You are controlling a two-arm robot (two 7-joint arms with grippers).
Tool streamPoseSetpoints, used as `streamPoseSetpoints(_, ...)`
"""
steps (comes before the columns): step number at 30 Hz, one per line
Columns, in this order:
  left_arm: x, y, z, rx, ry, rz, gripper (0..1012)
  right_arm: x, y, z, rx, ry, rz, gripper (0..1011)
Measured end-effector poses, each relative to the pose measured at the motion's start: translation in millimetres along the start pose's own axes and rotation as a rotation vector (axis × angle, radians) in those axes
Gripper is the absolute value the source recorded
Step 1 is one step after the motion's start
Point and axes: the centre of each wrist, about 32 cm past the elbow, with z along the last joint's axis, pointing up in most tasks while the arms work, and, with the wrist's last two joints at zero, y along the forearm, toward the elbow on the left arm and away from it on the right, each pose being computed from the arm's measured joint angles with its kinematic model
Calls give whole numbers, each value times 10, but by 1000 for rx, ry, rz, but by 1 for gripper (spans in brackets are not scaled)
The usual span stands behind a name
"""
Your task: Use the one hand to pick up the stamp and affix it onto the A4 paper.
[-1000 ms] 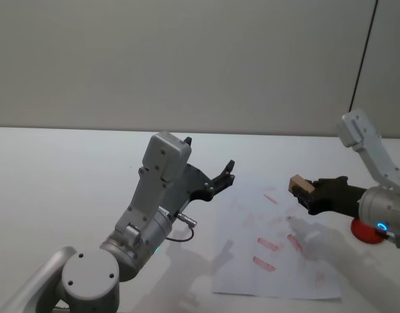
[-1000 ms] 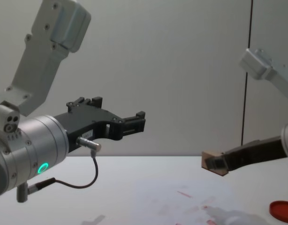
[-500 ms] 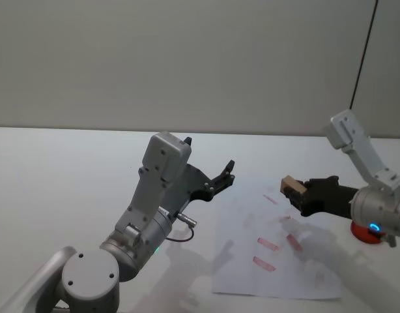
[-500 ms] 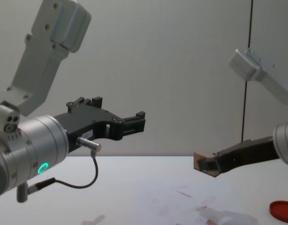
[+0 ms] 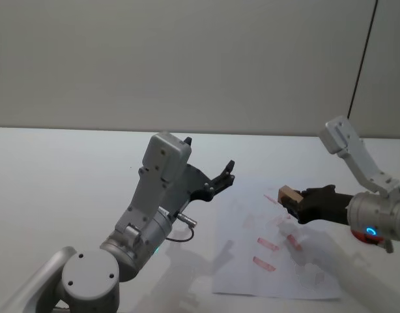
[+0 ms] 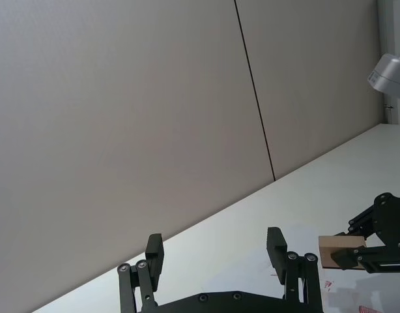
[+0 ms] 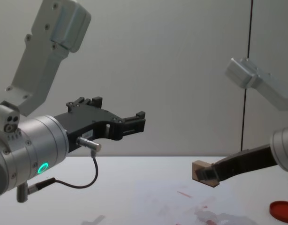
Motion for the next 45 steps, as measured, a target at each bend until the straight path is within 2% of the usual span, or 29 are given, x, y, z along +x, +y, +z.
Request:
streamPoseSetpoints(12, 0, 0, 0, 0, 0, 0, 1002, -8, 83, 31, -16, 28, 19, 218)
streamPoseSetpoints(24, 0, 0, 0, 0, 0, 0, 1002, -23, 191, -9, -31, 33, 39, 218)
streamPoseSetpoints(45, 0, 0, 0, 0, 0, 0, 1002, -80, 364, -107, -83, -18, 43, 218)
